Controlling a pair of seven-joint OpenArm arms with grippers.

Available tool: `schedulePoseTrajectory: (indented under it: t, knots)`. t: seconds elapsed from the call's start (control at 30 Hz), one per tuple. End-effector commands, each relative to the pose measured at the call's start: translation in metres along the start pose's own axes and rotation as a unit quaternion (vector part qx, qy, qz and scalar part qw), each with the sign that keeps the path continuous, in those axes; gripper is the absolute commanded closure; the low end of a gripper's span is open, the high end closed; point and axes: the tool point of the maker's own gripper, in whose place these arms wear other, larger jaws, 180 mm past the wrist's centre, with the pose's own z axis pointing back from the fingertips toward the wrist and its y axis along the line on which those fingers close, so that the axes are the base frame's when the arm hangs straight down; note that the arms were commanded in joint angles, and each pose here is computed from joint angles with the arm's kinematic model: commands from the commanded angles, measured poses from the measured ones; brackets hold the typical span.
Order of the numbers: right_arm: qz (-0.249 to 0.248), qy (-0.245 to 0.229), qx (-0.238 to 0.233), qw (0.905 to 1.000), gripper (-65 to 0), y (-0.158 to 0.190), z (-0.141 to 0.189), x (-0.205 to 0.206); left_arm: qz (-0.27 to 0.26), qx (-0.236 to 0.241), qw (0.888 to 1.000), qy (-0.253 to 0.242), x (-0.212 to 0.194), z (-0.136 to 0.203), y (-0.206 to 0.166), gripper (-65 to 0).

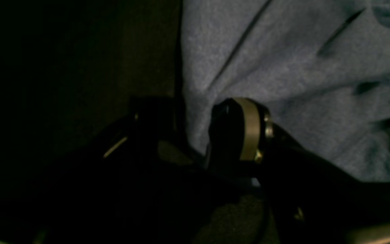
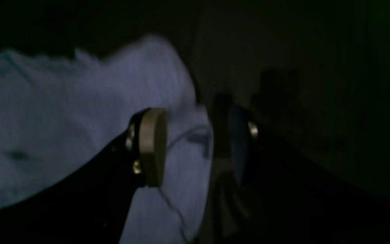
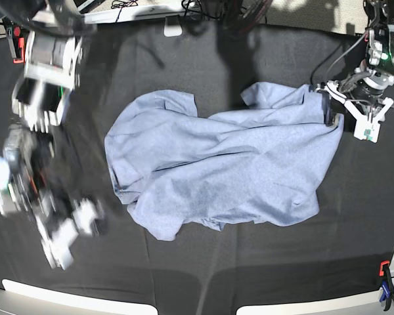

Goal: Layout the t-shirt on the table in an organized manner, then fold the t-shirt properly
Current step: 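Release the hem and raise the right gripper back toward the shirt's corner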

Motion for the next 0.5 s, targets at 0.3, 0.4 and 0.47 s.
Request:
schedulePoseTrajectory:
  t: [0.3,0.4,0.47]
  knots:
    - [-0.008,0.063,-0.042,0.9971,-28.6,-0.008,0.027,-0.095,0.005,-0.004,1.000,-0.027,0.016,0.002,0.001,-29.6]
    - [-0.024,0.092,-0.041,0.9946,-28.6,-0.005,0.029,-0.126,0.005,-0.004,1.000,-0.027,0.016,0.002,0.001,-29.6]
    - [-0.035,0.101,-0.028,0.9939,-28.6,0.001,0.029,-0.139,0.005,-0.004,1.000,-0.028,0.016,0.002,0.001,-29.6]
